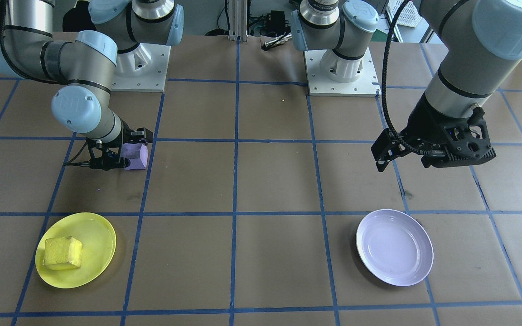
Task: Sort blocks by color into plates
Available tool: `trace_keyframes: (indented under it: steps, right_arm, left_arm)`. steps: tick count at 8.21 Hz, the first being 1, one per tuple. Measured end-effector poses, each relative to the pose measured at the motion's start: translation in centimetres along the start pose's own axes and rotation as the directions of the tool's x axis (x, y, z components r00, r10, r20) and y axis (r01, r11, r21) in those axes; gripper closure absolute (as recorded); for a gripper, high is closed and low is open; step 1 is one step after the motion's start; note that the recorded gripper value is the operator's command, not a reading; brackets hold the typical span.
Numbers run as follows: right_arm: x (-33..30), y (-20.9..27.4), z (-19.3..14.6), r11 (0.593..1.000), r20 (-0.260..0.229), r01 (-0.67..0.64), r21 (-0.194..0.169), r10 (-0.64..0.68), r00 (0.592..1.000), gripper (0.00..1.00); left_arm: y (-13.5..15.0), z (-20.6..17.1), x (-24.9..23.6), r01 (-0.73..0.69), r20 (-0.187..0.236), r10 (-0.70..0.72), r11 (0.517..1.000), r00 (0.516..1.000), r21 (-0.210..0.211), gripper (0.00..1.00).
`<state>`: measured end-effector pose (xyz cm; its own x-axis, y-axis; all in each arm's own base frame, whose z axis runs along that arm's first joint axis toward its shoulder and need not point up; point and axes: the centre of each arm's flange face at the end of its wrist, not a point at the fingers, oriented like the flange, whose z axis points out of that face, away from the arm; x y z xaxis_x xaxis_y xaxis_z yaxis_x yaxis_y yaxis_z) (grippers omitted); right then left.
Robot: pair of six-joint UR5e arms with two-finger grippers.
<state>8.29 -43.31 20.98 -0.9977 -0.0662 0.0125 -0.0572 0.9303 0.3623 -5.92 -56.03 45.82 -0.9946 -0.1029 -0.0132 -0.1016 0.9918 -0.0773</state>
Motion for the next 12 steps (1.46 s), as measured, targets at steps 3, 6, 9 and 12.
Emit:
trace_keyframes:
  steps: [3, 6, 9, 12]
  right_arm:
    - [0.0, -1.5, 1.0, 1.0, 0.01, 0.0, 0.022, -0.001, 1.0, 0.92]
    - [-0.1, -2.6, -1.5, 0.999, 0.022, -0.028, 0.034, 0.027, 0.999, 1.0]
    - [-5.4, -4.9, -9.1, 0.998, 0.042, -0.056, 0.039, 0.054, 0.998, 0.96]
    - [-18.0, -7.7, -12.5, 0.992, 0.097, -0.098, 0.086, 0.089, 0.991, 0.92]
  left_arm:
    - [-0.1, 0.0, -0.1, 0.001, -0.001, -0.001, 1.0, 1.0, 0.001, 0.0]
    - [-0.1, 0.0, -0.1, 0.002, -0.001, -0.002, 1.0, 1.0, 0.001, 0.0]
    - [0.0, -0.1, -0.1, 0.002, 0.0, -0.002, 1.0, 1.0, 0.002, 0.0]
    - [0.0, 0.0, -0.1, 0.001, 0.001, -0.001, 1.0, 1.0, -0.002, 0.0]
